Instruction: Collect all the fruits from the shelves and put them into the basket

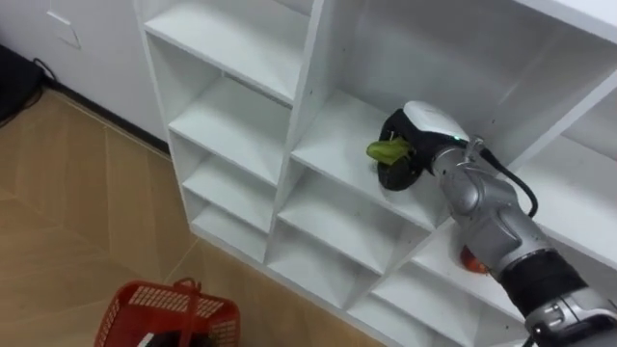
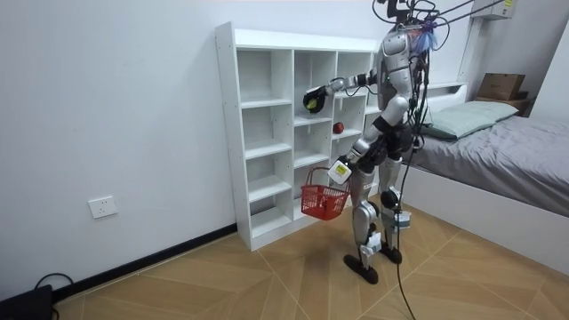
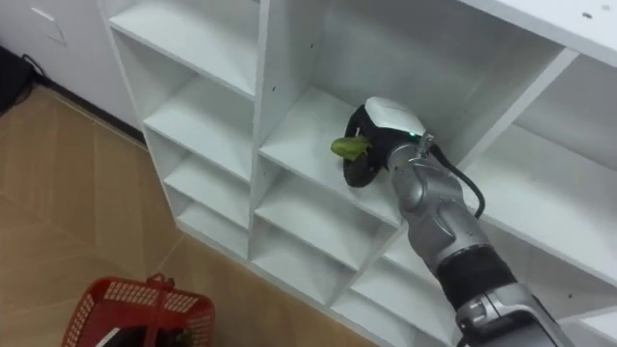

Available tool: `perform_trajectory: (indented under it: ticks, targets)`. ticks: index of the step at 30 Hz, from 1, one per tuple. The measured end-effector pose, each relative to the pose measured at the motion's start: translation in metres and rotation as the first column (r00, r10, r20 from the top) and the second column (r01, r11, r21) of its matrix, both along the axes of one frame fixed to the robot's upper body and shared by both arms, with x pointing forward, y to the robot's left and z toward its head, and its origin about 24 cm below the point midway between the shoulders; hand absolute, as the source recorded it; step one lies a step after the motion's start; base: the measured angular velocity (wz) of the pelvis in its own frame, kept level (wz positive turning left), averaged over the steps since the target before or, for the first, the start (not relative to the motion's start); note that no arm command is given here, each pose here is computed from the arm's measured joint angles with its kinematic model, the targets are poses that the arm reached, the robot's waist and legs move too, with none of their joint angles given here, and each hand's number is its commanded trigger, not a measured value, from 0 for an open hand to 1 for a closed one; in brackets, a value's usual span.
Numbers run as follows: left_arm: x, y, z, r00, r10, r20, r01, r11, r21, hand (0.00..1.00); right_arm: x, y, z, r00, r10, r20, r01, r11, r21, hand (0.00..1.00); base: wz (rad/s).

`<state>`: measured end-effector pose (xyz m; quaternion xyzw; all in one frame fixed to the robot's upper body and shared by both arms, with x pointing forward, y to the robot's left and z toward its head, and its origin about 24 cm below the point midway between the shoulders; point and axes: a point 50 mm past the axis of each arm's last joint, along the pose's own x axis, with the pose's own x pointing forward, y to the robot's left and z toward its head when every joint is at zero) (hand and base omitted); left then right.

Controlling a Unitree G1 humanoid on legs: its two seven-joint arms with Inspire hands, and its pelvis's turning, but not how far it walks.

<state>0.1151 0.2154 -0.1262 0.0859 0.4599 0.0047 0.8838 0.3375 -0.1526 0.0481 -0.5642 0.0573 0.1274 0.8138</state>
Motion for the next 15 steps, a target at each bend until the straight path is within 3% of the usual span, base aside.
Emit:
perform_trajectory:
  ticks: [6, 15]
  targets:
    - [0.008, -0.020, -0.001, 0.999, -0.045, 0.016, 0.046, 0.997, -0.064, 1.00, -0.002, 0.014, 0.018, 0.994, 0.058, 0.089, -0.057, 0.998, -0.017, 1.00, -0.09]
    - [0.023, -0.047, 0.003, 0.993, -0.102, 0.057, 0.109, 0.985, -0.131, 1.00, -0.003, 0.029, 0.020, 0.993, 0.066, 0.102, -0.068, 0.998, 0.010, 1.00, -0.10]
